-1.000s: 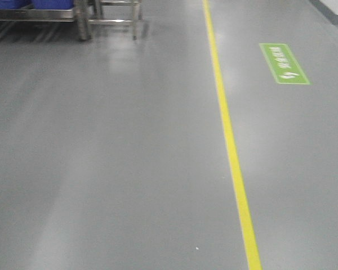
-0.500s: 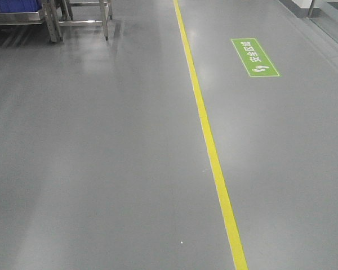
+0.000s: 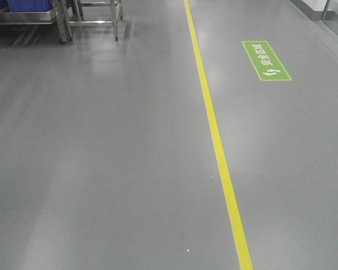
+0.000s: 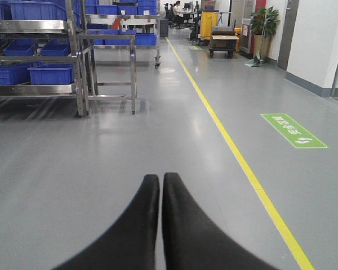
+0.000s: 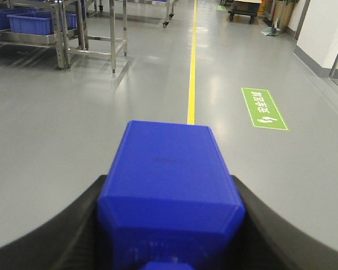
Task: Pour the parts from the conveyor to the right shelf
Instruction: 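Drive the base away from the conveyor holding the block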
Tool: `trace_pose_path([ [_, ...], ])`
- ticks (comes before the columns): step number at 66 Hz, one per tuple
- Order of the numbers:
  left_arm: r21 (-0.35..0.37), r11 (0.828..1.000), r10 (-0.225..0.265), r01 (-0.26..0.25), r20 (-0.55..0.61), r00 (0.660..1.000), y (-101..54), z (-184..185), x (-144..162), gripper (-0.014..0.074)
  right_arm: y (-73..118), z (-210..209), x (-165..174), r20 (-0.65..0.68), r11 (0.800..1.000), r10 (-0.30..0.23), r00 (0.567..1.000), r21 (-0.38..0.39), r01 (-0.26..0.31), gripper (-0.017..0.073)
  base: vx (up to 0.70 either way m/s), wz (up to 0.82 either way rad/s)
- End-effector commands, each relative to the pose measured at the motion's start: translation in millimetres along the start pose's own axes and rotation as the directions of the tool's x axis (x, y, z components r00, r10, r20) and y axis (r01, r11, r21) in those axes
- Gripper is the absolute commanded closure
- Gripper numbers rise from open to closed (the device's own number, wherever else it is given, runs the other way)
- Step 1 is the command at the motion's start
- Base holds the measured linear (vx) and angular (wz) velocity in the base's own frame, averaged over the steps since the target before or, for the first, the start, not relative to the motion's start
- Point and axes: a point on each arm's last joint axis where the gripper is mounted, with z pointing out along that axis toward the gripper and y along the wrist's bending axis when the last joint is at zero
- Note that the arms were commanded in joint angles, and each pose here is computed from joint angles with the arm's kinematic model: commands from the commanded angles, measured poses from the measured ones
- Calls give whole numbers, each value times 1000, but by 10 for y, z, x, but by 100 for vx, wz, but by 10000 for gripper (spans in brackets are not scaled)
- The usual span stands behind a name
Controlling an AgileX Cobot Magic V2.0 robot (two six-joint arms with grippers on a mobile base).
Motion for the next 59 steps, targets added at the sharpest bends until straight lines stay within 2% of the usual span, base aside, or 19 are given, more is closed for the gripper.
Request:
trace_pose_path([
  [1,10,1000,-17,16,82,996,-8,0,-129,600,-17,-24,-163,101,1000,-11,995,13,9,565,11,-1],
  [30,10,1000,-17,16,82,996,-8,0,-129,600,-17,-24,-163,101,1000,-11,995,13,9,565,16,-15],
  [59,10,1000,-17,16,82,996,-8,0,-129,600,-17,-24,-162,100,1000,-11,995,13,9,565,29,-5],
])
